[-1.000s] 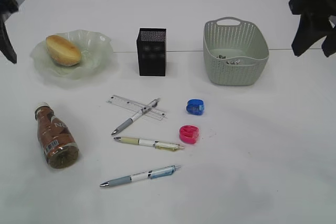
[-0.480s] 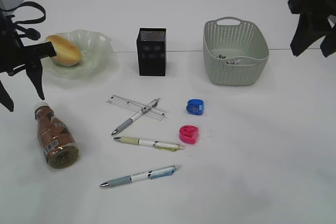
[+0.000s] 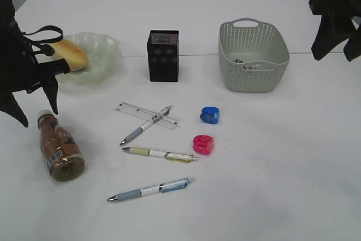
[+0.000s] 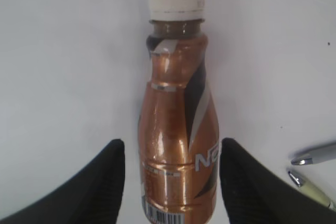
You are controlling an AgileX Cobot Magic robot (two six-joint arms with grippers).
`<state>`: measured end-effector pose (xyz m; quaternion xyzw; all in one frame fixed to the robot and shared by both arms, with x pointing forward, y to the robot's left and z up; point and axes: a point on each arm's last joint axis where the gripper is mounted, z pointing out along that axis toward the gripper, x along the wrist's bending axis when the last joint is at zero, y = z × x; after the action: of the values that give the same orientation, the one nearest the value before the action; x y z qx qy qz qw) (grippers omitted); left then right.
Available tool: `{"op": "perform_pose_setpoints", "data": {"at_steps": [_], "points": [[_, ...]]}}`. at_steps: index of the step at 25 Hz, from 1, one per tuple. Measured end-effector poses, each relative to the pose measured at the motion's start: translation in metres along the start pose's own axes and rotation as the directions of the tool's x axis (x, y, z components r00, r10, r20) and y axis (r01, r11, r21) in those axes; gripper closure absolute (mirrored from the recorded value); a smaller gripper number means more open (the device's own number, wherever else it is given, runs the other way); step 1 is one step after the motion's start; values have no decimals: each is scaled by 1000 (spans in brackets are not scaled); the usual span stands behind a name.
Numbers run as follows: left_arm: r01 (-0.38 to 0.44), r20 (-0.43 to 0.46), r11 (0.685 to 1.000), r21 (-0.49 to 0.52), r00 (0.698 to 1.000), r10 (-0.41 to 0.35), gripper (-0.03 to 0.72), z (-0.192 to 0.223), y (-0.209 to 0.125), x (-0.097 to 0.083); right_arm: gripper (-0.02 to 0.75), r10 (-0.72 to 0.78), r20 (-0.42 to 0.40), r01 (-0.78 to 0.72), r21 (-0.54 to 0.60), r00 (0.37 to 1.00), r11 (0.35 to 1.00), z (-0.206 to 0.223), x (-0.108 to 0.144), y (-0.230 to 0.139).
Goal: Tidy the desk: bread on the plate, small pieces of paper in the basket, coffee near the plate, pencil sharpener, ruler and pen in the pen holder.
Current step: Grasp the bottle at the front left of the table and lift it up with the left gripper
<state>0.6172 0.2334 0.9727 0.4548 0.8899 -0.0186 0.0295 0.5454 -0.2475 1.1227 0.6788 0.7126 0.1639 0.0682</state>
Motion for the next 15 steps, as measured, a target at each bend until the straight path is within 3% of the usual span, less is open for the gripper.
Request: {"op": "perform_pose_setpoints", "data": {"at_steps": [15], "points": [[10, -32, 1000, 26, 999, -9, 193, 45, 9, -6, 340, -4, 4, 4, 0, 1000, 1000, 0, 0, 0]]}}
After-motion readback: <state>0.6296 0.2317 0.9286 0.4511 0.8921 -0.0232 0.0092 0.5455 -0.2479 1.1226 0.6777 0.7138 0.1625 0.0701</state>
